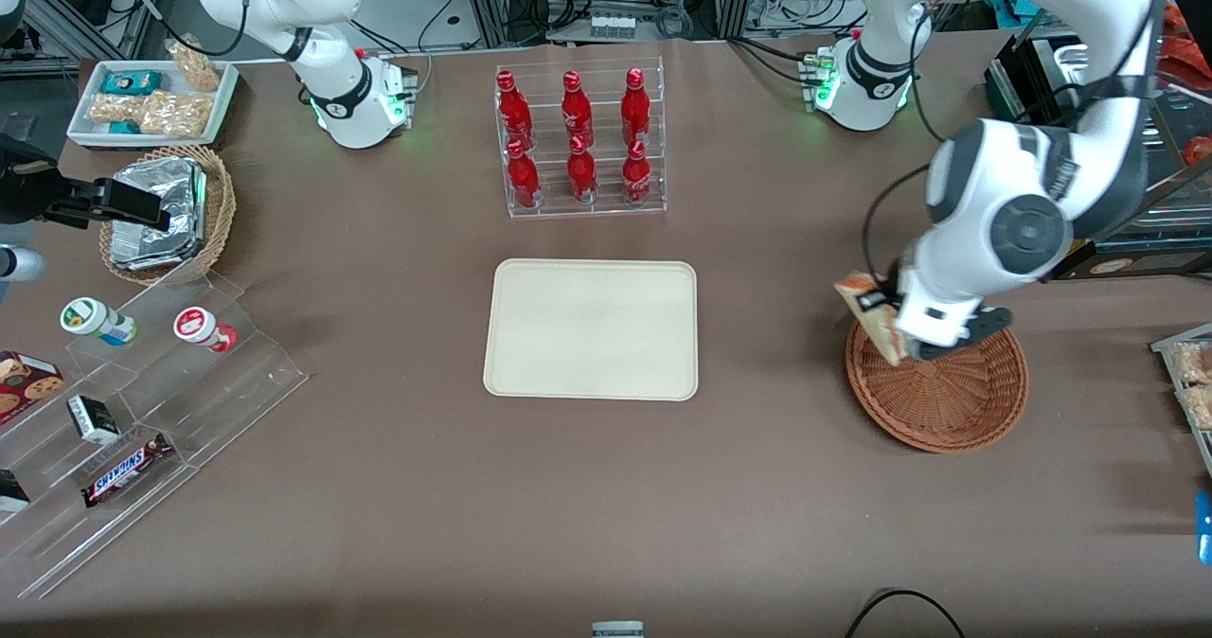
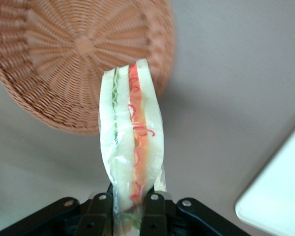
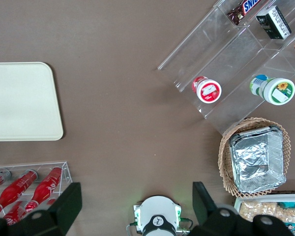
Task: Place sandwich from basket to tray
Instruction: 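Lift the sandwich and carry it toward the cream tray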
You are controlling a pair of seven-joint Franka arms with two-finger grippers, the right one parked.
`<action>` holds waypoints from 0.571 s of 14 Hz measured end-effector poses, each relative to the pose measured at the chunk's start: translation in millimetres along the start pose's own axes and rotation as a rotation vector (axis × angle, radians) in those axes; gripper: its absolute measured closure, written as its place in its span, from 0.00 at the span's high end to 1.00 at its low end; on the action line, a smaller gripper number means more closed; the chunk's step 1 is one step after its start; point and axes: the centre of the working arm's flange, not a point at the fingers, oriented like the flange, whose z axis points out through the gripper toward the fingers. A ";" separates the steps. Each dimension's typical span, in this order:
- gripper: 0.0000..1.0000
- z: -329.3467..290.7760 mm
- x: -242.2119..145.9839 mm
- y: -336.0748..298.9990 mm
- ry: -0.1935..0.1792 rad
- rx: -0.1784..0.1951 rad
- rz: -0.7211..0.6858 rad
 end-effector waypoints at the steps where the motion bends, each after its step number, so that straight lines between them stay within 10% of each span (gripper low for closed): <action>1: 0.21 -1.8 -13.6 20.5 0.007 0.006 0.037; 8: 0.23 48.4 -98.7 182.0 -0.009 0.058 0.195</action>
